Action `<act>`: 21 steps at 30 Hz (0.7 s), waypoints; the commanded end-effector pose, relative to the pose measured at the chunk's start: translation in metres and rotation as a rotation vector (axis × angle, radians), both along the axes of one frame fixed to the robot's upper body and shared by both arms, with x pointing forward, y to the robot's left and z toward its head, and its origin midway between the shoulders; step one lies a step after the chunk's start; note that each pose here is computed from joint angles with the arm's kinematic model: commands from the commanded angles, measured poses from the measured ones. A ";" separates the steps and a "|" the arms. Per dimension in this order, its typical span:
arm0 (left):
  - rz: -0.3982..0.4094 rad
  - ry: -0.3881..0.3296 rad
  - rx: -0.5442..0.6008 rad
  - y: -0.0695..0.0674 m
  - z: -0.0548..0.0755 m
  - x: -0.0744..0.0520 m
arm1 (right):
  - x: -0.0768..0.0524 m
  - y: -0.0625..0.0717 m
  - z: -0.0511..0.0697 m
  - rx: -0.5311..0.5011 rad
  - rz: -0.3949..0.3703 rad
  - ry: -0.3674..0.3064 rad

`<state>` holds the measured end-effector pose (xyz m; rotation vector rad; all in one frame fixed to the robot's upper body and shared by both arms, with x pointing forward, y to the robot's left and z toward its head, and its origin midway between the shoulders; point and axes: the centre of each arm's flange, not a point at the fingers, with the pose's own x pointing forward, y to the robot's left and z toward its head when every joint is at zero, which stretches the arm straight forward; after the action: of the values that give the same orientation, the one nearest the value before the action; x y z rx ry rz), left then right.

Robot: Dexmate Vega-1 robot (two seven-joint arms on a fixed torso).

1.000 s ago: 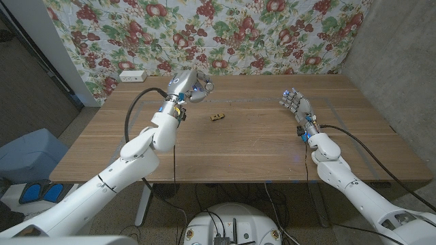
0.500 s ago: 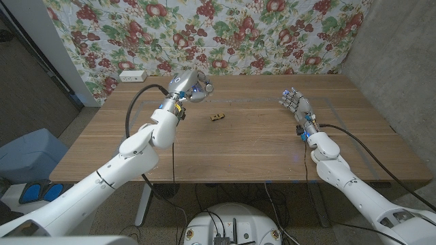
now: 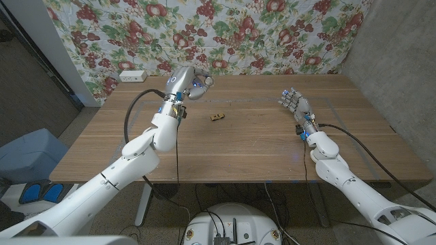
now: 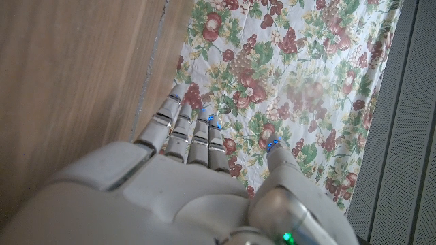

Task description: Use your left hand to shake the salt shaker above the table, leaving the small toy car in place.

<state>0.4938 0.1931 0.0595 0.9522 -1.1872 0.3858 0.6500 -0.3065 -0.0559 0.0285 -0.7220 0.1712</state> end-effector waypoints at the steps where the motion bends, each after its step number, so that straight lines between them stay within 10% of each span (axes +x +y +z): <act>1: -0.080 -0.117 -0.096 0.008 -0.007 -0.003 | 0.001 0.001 0.002 -0.005 -0.001 -0.003; 10: -0.051 -0.083 -0.085 0.006 -0.009 -0.005 | -0.001 0.000 0.002 -0.005 0.004 0.005; 21: 0.078 0.182 0.078 -0.002 0.001 -0.001 | -0.005 -0.001 0.000 -0.012 0.006 -0.005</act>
<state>0.4898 0.1967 0.0534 0.8966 -1.2039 0.4184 0.6484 -0.3069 -0.0543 0.0207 -0.7213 0.1766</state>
